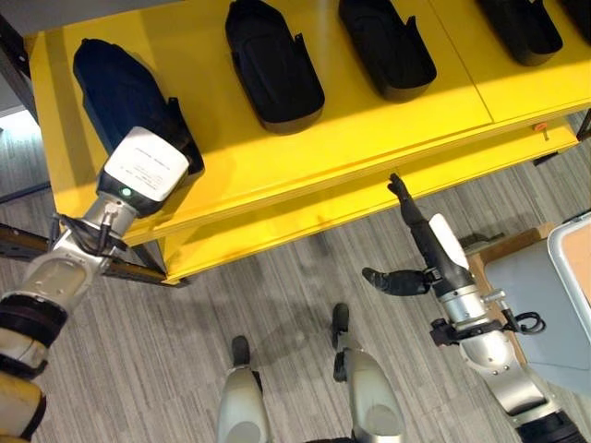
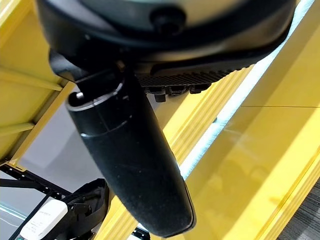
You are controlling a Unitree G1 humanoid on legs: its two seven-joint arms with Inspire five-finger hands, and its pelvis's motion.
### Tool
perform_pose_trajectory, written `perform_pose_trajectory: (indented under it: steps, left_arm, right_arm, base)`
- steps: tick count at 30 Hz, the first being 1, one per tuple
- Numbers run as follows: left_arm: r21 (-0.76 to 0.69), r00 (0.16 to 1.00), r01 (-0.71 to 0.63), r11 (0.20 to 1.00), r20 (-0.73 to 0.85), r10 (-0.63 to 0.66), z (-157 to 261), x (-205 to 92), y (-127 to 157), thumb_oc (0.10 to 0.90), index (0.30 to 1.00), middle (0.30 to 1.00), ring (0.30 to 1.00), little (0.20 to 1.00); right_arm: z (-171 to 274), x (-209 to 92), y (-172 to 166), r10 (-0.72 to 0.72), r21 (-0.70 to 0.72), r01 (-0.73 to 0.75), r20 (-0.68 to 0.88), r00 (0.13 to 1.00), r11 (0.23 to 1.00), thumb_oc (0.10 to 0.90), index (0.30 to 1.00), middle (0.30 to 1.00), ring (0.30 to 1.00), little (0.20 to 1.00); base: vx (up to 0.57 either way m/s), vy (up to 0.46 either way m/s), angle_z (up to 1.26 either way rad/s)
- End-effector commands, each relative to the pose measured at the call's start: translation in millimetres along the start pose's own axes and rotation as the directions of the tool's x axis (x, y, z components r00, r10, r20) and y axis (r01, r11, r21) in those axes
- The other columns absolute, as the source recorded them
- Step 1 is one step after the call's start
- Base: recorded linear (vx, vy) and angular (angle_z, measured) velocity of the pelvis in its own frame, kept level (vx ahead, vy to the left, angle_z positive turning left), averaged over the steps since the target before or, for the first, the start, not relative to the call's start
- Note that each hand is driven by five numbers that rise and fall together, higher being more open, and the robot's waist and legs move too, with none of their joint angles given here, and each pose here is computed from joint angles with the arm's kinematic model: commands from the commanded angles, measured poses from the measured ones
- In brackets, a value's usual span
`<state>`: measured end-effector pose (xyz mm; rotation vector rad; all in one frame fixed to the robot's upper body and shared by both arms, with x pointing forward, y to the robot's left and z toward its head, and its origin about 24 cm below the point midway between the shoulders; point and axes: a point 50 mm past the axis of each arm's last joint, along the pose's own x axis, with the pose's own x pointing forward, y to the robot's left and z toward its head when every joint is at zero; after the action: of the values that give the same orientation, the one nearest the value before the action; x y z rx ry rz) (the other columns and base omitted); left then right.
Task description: Move parts from the plastic box to the shelf.
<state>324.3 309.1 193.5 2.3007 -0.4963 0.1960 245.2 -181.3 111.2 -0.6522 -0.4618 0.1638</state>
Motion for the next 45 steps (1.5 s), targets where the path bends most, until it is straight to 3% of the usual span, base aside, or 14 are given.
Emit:
perform_pose_trajectory:
  steps: [1,19,45]
  left_arm:
    - [0.021,0.990,0.140,0.990,-0.001,-0.140,-8.8,-27.6,-20.9,0.900,1.000,1.000,1.000,1.000]
    - [0.145,0.985,0.134,0.980,0.092,-0.149,-31.2,-39.6,-3.6,0.900,1.000,1.000,1.000,1.000]
    - [-0.057,0.997,0.077,0.995,0.013,-0.076,-15.1,-53.2,-0.5,0.900,1.000,1.000,1.000,1.000]
  right_arm:
    - [35.6,8.1,-37.5,-0.135,-0.036,0.146,0.214,0.968,0.989,0.900,1.000,1.000,1.000,1.000]
    - [32.7,4.3,-37.7,-0.129,-0.025,0.137,0.199,0.971,0.990,0.900,1.000,1.000,1.000,1.000]
    - [22.7,-0.7,-41.0,-0.169,-0.033,0.174,0.122,0.978,0.984,0.900,1.000,1.000,1.000,1.000]
  base:
    - [0.00,0.000,0.00]
    - [0.00,0.000,0.00]
    - [0.03,-0.007,0.00]
